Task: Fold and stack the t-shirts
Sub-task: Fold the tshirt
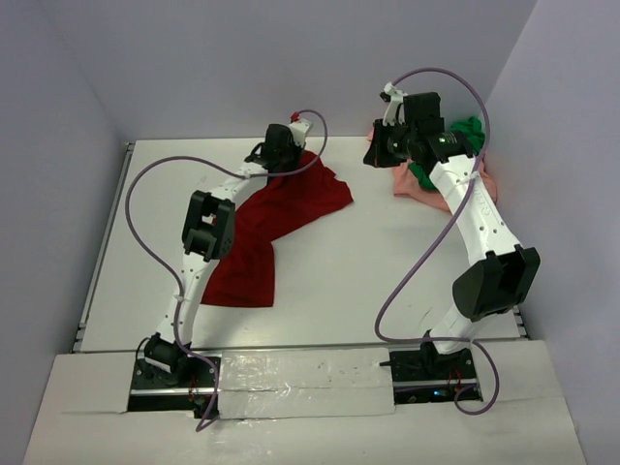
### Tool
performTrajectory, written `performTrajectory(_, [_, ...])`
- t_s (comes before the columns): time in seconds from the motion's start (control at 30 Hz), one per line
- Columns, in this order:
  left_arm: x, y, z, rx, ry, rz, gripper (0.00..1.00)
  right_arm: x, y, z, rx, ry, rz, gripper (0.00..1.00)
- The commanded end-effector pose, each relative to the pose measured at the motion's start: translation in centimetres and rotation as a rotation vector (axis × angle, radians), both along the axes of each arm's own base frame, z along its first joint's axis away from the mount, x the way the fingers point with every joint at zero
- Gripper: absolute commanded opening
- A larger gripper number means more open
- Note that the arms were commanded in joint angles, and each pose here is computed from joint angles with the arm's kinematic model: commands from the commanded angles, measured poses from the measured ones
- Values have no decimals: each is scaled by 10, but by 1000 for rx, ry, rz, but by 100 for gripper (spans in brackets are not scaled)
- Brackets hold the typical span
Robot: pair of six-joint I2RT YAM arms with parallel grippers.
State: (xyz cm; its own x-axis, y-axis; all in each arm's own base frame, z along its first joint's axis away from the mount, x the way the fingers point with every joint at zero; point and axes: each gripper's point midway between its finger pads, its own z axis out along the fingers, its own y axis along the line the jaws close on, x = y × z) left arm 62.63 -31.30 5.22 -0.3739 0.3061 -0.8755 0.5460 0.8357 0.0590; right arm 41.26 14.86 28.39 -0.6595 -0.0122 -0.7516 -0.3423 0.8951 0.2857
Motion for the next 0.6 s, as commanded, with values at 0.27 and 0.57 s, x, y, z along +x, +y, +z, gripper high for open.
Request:
performTrajectory(0.27, [-45,12,121,-36,58,-29,0,-7,-5,-3,5,-34,0,0])
performTrajectory(0.57, [-76,7,22,76,335,-108,0,-2,-4,-6,2,-27,-2,0])
